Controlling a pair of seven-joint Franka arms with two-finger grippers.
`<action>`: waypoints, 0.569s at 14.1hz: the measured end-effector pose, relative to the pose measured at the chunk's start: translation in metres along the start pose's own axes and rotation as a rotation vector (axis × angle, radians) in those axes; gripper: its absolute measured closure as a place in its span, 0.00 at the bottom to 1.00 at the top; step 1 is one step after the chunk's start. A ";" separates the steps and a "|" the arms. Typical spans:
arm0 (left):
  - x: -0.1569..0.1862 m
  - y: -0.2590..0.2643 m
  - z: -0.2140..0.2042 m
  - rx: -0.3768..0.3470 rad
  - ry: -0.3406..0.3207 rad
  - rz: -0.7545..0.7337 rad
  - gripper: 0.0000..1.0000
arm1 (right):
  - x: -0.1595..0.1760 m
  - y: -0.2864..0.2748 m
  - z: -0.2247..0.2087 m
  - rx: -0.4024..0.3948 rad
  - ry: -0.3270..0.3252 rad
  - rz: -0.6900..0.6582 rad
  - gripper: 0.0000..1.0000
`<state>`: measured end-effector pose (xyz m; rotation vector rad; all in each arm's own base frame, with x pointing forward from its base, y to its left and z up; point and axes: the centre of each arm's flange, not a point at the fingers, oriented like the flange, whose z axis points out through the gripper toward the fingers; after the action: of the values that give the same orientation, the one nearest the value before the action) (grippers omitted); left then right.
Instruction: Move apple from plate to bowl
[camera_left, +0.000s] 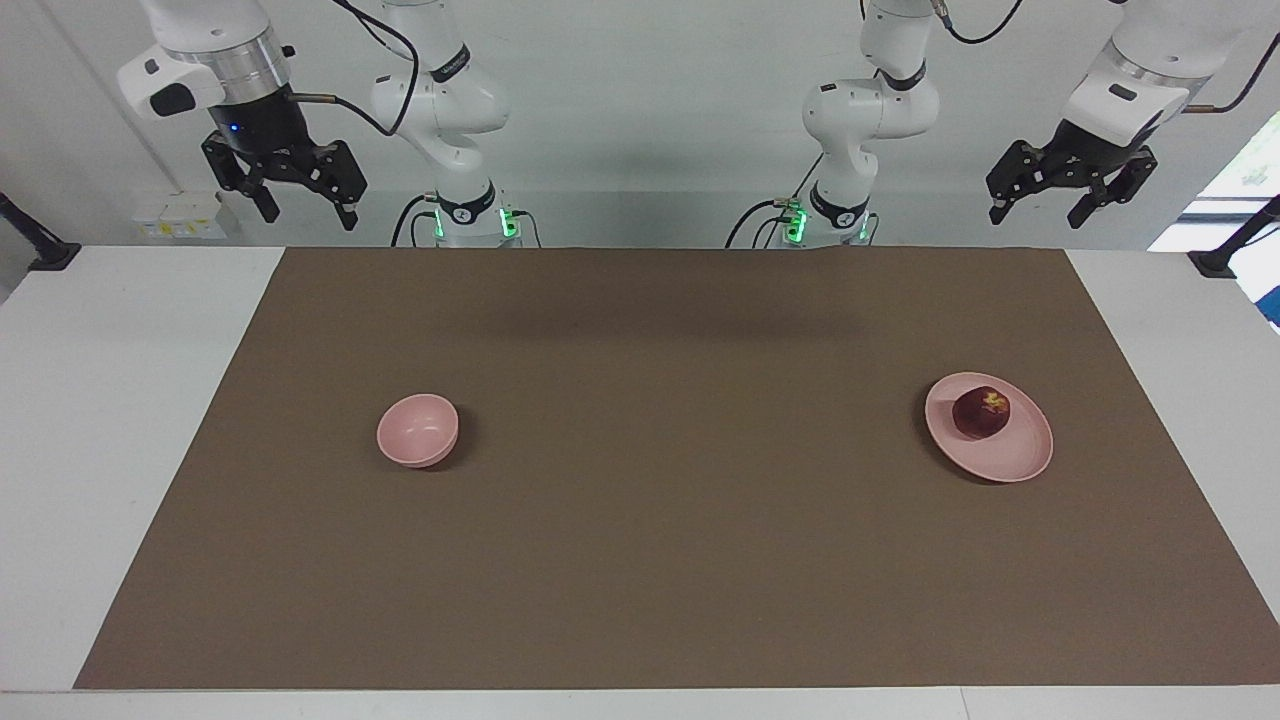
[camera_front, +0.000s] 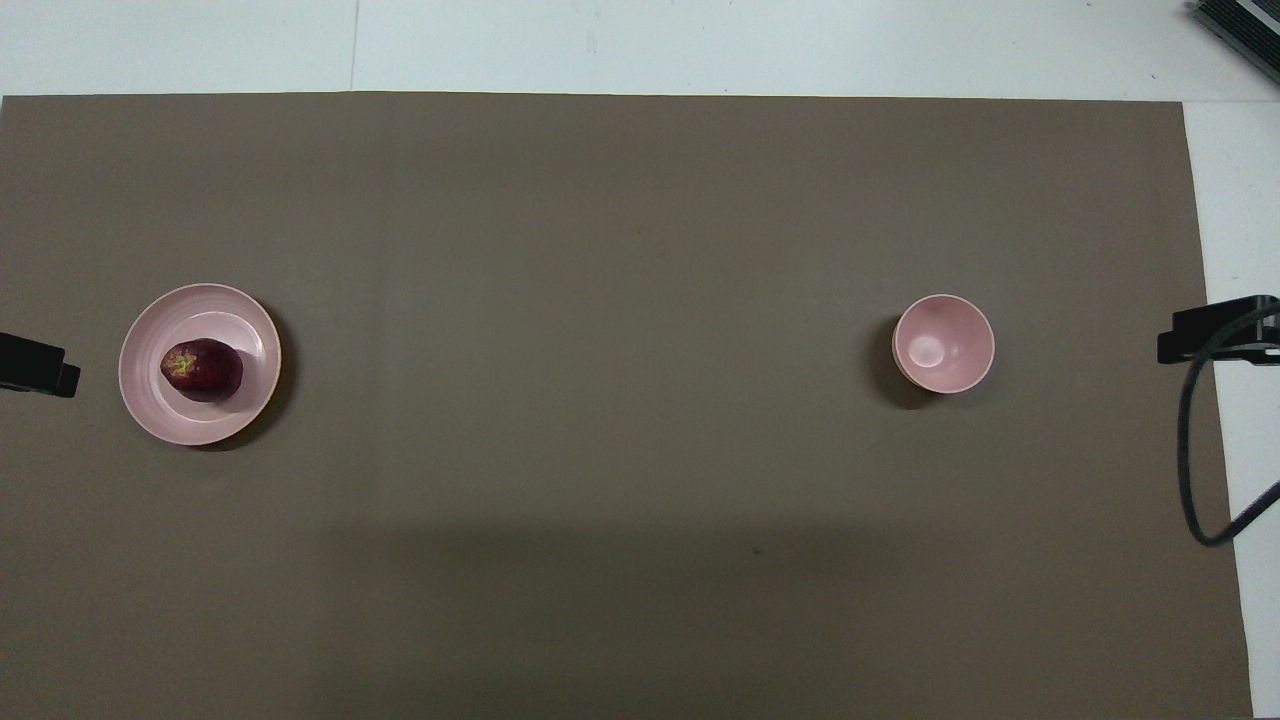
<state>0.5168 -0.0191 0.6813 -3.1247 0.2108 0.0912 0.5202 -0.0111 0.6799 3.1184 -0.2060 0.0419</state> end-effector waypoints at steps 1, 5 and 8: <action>0.000 0.000 0.000 0.000 0.000 0.000 0.00 | 0.000 0.000 0.000 0.000 0.000 0.000 0.00; 0.000 0.003 0.000 0.001 0.000 0.006 0.00 | 0.000 0.000 0.000 0.000 0.000 0.000 0.00; 0.000 0.004 0.000 0.001 0.000 0.007 0.00 | 0.000 0.000 0.000 0.000 0.000 0.000 0.00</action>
<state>0.5166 -0.0226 0.6812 -3.1236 0.2211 0.0912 0.5202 -0.0111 0.6798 3.1184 -0.2060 0.0418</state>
